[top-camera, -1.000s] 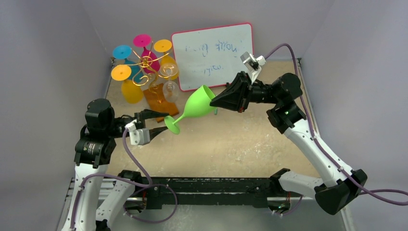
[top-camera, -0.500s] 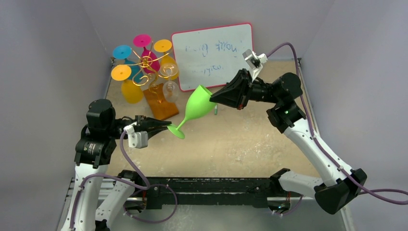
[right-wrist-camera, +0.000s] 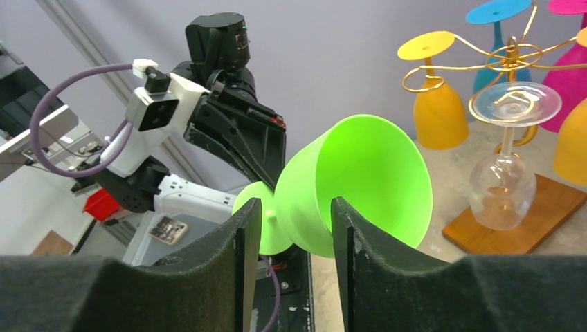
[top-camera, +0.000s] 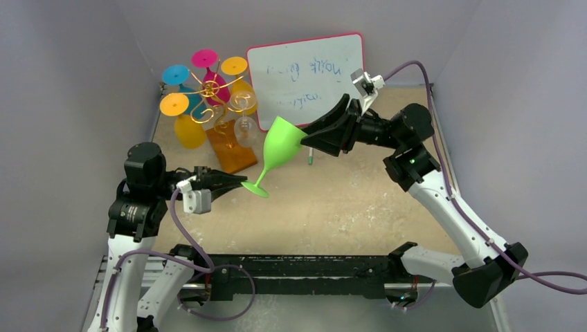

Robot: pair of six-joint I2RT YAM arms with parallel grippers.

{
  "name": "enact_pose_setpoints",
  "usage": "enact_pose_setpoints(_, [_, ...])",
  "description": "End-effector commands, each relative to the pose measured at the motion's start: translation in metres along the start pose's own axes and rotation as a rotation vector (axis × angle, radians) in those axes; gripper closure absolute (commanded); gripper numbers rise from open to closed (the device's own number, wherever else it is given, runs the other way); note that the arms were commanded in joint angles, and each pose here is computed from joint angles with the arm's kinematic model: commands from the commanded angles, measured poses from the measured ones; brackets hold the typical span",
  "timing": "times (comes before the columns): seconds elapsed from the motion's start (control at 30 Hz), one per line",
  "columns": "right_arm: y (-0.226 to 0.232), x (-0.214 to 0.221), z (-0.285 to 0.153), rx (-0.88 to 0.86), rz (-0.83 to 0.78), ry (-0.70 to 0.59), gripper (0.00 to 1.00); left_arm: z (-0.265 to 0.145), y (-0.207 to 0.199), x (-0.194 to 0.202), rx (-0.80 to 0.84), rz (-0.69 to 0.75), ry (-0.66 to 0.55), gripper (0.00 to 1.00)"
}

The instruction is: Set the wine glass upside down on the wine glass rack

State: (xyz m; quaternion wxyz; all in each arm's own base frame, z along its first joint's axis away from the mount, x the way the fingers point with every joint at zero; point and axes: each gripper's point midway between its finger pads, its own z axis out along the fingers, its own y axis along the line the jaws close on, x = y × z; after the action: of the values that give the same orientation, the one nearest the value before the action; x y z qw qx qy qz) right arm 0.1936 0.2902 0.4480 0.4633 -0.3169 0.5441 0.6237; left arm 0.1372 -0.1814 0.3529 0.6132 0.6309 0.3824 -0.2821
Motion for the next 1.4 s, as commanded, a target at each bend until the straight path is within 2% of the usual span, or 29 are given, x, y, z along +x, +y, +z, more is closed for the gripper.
enact_pose_setpoints(0.0, [0.021, -0.024, -0.002, -0.002, -0.050, -0.048, 0.50, -0.002, 0.013, -0.009, -0.029, 0.069, 0.005, 1.00])
enact_pose_setpoints(0.07, [0.021, -0.031, -0.003, 0.026, -0.053, -0.074, 0.41, -0.002, 0.014, -0.010, -0.032, 0.077, 0.008, 1.00])
enact_pose_setpoints(0.2, [0.023, -0.037, -0.007, 0.054, -0.056, -0.106, 0.29, -0.002, 0.017, -0.008, -0.037, 0.075, 0.016, 1.00])
enact_pose_setpoints(0.5, [0.026, -0.039, -0.016, 0.105, -0.069, -0.123, 0.19, -0.003, 0.027, -0.004, -0.064, 0.094, 0.052, 1.00])
enact_pose_setpoints(0.57, [0.026, -0.039, -0.020, 0.128, -0.076, -0.132, 0.14, -0.004, 0.030, -0.003, -0.078, 0.101, 0.064, 1.00])
enact_pose_setpoints(0.63, [0.026, -0.038, -0.023, 0.146, -0.079, -0.137, 0.02, -0.006, 0.036, -0.004, -0.102, 0.097, 0.075, 1.00])
enact_pose_setpoints(0.77, [0.023, -0.032, -0.029, 0.182, -0.076, -0.134, 0.00, -0.008, 0.050, -0.008, -0.174, 0.062, 0.087, 1.00])
enact_pose_setpoints(0.93, [0.016, -0.022, -0.032, 0.209, -0.057, -0.114, 0.00, -0.021, 0.077, -0.014, -0.370, 0.013, 0.104, 1.00])
enact_pose_setpoints(1.1, [0.011, -0.018, -0.033, 0.230, -0.054, -0.102, 0.00, -0.053, 0.118, -0.042, -0.731, -0.038, -0.001, 1.00])
enact_pose_setpoints(1.37, [0.000, -0.015, -0.036, 0.286, -0.031, -0.110, 0.00, -0.107, 0.153, -0.058, -1.155, -0.317, -0.155, 1.00])
